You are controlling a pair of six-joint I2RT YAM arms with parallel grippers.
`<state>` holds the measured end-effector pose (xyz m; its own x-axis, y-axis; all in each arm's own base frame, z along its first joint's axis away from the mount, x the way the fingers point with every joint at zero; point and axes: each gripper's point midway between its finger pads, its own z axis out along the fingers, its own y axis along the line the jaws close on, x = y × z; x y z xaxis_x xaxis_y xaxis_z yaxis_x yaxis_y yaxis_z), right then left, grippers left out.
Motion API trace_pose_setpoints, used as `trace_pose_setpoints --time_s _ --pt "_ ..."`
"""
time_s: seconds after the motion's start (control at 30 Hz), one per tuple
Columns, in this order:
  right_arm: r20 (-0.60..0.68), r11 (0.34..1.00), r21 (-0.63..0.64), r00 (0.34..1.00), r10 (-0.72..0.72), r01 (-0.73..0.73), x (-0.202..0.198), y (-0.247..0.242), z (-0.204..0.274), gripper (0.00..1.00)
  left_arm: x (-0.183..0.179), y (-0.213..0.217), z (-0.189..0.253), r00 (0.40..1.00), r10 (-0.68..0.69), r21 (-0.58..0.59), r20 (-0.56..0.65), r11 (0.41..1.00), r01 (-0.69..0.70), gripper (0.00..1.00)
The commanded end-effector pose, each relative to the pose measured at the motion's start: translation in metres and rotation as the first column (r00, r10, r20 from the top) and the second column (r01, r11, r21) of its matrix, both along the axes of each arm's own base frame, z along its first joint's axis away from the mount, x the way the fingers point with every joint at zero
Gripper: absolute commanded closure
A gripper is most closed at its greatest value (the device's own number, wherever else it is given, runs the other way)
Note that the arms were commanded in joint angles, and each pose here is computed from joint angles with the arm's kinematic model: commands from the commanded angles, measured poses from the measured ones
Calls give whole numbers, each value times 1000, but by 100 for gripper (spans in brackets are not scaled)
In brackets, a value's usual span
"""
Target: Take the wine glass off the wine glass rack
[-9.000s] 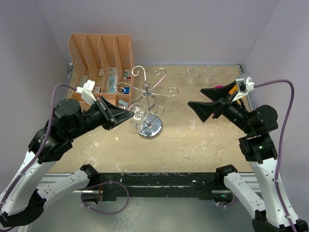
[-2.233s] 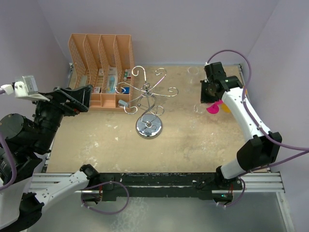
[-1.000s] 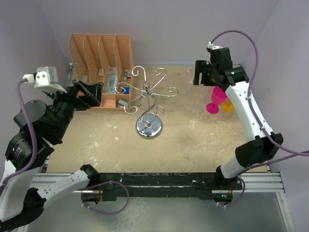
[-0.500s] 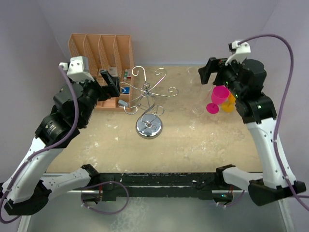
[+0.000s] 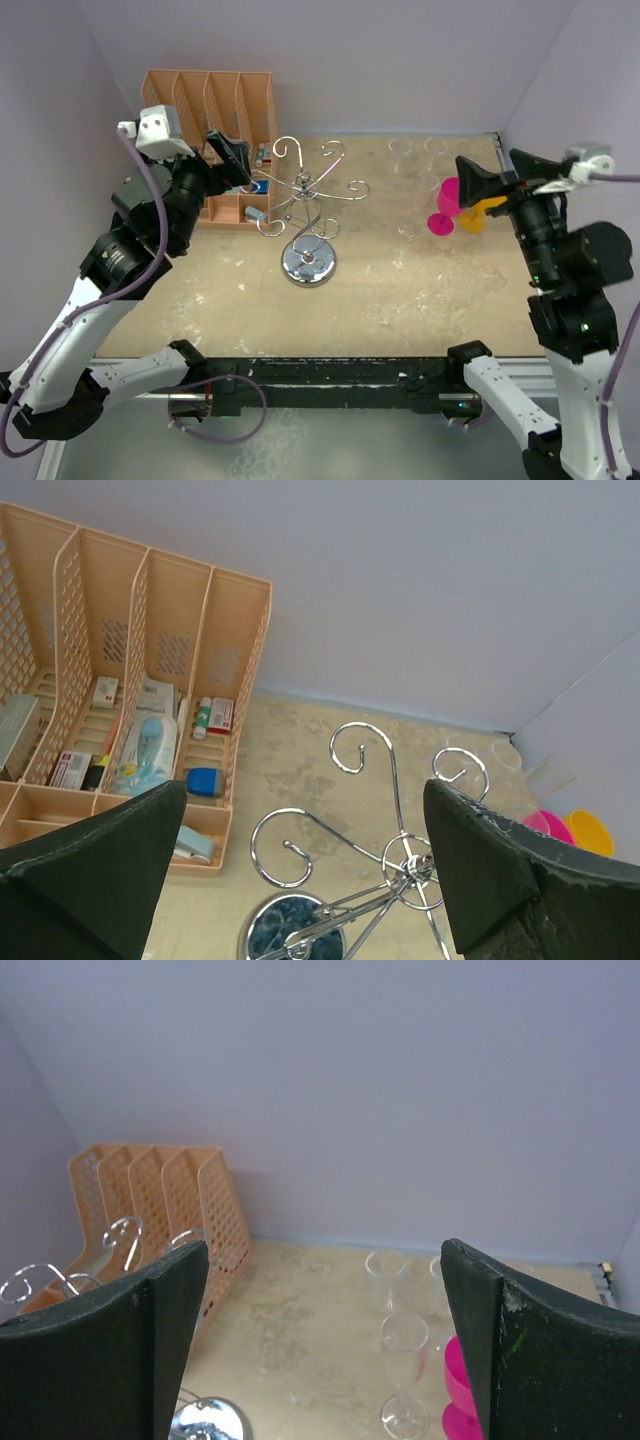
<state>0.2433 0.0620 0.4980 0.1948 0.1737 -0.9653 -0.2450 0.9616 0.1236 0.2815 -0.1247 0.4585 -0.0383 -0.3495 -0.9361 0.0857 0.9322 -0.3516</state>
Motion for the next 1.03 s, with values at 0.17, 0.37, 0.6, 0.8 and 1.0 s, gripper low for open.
trace_pose_setpoints --time_s 0.17,0.37,0.6,0.8,1.0 --pt "225 987 102 964 -142 121 -84 -47 83 0 -38 42 71 986 54 -139 161 990 -32 1" --pt "251 980 130 951 -178 149 -109 -60 93 0 -54 58 79 980 68 -155 185 987 -39 1" --pt "218 970 162 952 -216 183 -103 -65 94 0 -54 54 79 979 52 -176 196 984 -17 1" --pt "210 969 169 954 -214 180 -100 -64 94 0 -52 54 75 981 59 -168 185 985 -28 1" --pt "244 963 172 938 -246 207 -109 -72 98 0 -48 50 76 983 49 -146 176 989 -23 1"
